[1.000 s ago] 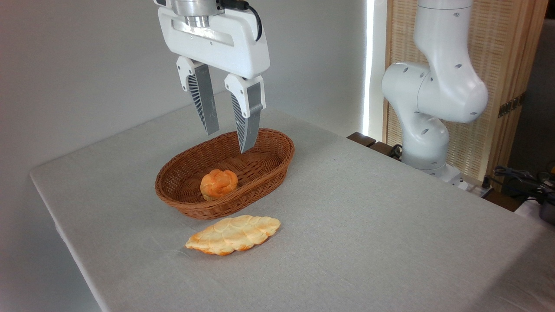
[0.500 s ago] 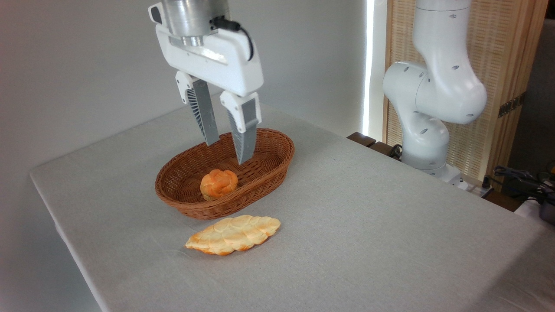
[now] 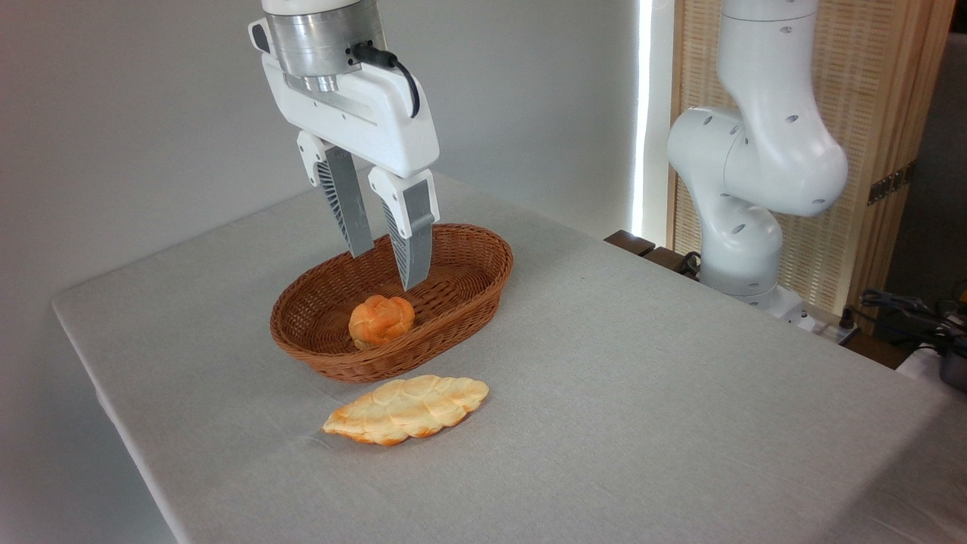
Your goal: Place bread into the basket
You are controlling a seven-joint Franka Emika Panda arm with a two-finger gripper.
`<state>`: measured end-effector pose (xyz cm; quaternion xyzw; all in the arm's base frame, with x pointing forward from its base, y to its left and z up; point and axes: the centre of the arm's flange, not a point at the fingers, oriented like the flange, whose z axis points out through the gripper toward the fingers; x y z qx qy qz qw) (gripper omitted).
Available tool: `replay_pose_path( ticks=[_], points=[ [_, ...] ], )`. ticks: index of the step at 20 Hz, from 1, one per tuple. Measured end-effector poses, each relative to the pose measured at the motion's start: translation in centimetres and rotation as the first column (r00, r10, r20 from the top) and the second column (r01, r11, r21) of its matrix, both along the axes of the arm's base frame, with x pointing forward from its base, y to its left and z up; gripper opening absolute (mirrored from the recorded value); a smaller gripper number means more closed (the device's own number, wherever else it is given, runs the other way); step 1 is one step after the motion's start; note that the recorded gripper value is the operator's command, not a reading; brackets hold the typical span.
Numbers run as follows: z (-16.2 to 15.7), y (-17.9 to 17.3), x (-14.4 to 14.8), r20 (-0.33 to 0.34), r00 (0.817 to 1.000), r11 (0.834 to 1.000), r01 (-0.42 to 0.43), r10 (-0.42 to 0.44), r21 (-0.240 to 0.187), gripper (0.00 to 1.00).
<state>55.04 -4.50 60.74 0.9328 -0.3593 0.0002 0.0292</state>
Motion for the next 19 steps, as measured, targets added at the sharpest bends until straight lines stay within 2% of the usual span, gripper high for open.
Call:
replay_pose_path(
  ticks=[4, 19],
  points=[
    [0.41, 0.23, 0.45, 0.04, 0.999, 1.0, -0.006, 0.007, -0.003, 1.0],
    [0.34, 0.34, 0.48, 0.04, 0.999, 1.0, -0.012, 0.011, 0.014, 1.0]
  ],
)
